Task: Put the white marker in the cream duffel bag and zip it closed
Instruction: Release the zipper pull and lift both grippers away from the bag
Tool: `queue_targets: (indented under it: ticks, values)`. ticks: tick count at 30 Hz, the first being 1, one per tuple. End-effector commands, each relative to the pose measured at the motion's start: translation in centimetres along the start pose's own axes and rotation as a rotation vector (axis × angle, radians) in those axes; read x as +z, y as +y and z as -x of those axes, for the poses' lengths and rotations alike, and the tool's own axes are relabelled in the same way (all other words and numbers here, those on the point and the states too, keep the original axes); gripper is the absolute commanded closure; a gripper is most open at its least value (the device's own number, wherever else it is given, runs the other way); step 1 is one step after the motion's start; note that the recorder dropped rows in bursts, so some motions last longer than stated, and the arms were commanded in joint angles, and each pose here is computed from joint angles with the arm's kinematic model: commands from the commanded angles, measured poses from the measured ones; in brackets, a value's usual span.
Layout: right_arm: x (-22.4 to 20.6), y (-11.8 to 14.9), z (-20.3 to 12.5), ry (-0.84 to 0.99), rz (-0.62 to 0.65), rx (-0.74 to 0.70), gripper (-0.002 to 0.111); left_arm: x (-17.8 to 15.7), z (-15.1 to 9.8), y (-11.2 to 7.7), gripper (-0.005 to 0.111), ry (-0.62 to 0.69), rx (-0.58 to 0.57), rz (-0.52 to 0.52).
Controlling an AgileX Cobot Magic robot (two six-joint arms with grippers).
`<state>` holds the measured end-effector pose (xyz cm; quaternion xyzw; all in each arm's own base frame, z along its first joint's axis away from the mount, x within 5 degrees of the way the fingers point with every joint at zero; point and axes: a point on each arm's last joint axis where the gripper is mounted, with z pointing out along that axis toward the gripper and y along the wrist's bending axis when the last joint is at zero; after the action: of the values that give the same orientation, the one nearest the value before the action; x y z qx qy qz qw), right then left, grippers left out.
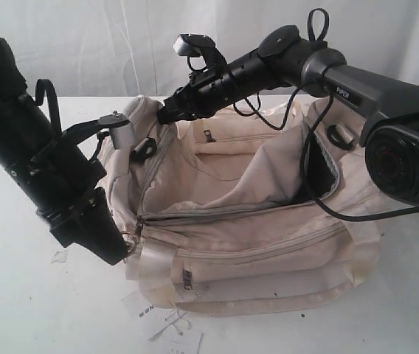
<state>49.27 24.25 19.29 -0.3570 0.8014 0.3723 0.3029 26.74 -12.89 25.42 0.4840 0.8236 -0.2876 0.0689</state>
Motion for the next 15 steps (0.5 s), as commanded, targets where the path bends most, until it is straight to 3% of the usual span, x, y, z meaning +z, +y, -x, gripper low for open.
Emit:
queue_targets:
  ticks: [1,4,8,11,15]
  values:
    - [-0.5,-0.8,0.2,-0.021,-0.039,0.001,0.075,0.0,-0.5,-1.9,0.091,0.053,0.044,-0.142]
    - [-0.7,-0.6,0.2,-0.009,-0.029,-0.005,0.062,0.0,-0.5,-1.9,0.072,0.053,0.044,-0.142]
    - [-1.0,-0.2,0.3,0.006,-0.016,-0.016,0.060,0.0,-0.5,-1.9,0.050,0.054,0.035,-0.141]
    - [-1.6,0.0,0.5,0.037,-0.036,-0.054,0.060,-0.2,-0.3,-1.9,0.043,0.052,0.022,-0.135]
    - [-3.2,-0.1,0.4,0.160,-0.116,-0.108,0.060,-1.4,0.4,-1.9,0.043,0.052,0.027,-0.076]
